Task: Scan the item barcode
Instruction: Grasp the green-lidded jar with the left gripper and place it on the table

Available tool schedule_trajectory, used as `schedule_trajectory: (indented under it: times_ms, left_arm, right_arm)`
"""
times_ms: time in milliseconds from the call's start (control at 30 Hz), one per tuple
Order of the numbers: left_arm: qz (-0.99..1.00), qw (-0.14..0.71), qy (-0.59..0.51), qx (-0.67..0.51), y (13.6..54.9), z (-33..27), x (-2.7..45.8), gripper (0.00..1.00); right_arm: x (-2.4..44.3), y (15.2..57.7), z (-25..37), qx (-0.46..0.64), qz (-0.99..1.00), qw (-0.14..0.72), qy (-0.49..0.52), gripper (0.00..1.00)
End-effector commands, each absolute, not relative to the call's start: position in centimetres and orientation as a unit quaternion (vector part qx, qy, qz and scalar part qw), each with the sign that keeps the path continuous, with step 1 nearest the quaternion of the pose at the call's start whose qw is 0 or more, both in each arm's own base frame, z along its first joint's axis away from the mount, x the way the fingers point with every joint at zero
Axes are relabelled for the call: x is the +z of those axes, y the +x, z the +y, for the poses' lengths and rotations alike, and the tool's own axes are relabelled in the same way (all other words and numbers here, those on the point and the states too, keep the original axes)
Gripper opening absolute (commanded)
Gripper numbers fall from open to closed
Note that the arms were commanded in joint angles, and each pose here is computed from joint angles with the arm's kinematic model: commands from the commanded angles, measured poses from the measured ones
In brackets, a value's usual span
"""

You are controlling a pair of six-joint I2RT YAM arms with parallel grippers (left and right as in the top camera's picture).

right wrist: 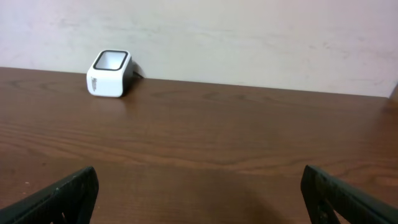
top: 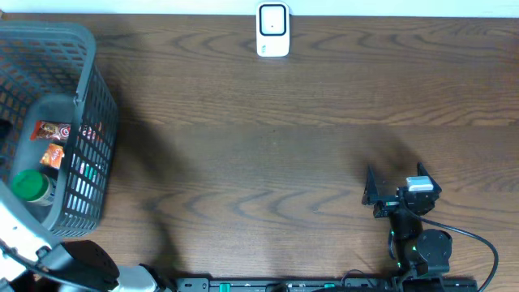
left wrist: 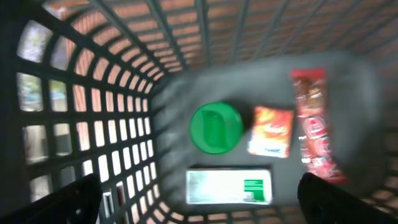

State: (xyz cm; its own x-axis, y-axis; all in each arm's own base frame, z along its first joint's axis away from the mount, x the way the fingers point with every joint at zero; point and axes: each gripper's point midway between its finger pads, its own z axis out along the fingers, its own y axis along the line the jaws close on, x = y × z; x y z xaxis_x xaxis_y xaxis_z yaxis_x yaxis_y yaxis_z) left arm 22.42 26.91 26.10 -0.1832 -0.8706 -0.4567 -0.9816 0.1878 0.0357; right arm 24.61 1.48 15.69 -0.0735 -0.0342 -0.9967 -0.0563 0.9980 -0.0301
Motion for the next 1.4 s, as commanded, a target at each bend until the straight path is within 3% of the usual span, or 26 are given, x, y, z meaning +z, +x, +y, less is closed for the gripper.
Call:
schedule_trajectory:
  times_ms: [0, 600, 1200, 1233, 1367]
  left_arm:
    - [0.759, 0.129, -0.608, 0.193, 21.2, 27.6, 23.0, 0.98]
    - [0.765, 0.15, -0.607, 0.155, 23.0, 29.6, 14.1, 0.98]
    - [0.793, 0.052, -0.597, 0.106, 24.3, 29.1, 4.4, 0.99]
    - [0.794, 0.049, -0.597, 0.105, 24.2, 29.0, 4.2, 0.96]
    - [0.794, 0.042, -0.597, 0.105, 24.1, 28.9, 3.8, 0.57]
  right_arm:
    - [15.7, 24.6, 1.2, 0.009, 0.733, 0.68, -0.02, 0.99]
    - [15.7, 24.6, 1.2, 0.009, 0.732, 0.68, -0.02, 0.99]
    - [15.7, 24.6, 1.2, 0.009, 0.733, 0.68, -0.02, 0.99]
    - [15.7, 24.6, 1.2, 0.009, 0.732, 0.68, -0.02, 0.99]
    - [15.7, 24.6, 1.2, 0.009, 0.732, 0.68, -0.02, 0.99]
